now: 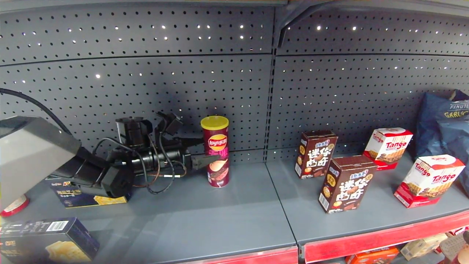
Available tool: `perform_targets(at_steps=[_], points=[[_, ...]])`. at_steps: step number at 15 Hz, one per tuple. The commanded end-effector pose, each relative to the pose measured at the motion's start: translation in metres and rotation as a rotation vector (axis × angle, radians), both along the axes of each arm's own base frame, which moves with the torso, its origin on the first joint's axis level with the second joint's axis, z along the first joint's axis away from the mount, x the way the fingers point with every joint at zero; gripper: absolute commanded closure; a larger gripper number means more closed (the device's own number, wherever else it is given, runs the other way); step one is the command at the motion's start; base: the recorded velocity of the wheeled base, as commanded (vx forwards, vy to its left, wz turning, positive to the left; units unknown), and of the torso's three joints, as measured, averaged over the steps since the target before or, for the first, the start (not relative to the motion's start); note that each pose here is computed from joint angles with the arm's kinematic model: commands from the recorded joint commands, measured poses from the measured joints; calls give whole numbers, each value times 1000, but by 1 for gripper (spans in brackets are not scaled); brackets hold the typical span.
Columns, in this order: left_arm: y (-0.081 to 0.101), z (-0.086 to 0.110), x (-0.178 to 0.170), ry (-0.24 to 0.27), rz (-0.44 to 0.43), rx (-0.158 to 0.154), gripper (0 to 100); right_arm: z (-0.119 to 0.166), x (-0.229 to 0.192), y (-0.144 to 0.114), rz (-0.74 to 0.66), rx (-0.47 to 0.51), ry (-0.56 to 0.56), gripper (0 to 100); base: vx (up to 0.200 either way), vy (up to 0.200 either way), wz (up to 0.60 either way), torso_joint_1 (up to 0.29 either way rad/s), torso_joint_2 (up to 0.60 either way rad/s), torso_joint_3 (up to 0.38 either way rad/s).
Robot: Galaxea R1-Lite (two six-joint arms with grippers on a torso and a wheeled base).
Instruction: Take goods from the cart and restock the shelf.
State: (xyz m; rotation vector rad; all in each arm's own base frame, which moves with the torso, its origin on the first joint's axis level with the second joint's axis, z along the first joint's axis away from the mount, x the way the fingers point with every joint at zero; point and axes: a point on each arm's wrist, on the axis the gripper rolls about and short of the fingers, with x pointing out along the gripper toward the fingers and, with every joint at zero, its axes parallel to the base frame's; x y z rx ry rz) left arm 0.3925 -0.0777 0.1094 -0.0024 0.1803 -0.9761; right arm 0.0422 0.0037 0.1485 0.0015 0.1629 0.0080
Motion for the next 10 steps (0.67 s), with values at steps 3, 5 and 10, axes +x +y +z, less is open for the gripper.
perform_targets(at_steps=[3,5,10], points=[[-5,-19,10,30,-8,6,0,0,0,0,-1,0,1,100,0,0,0,0,0,0],[-6,-26,19,32,-8,6,0,0,0,0,-3,0,-1,100,0,0,0,0,0,0],[-8,-45,31,54,-8,10,0,-3,-1,0,-6,-1,4,100,0,0,0,0,0,0]])
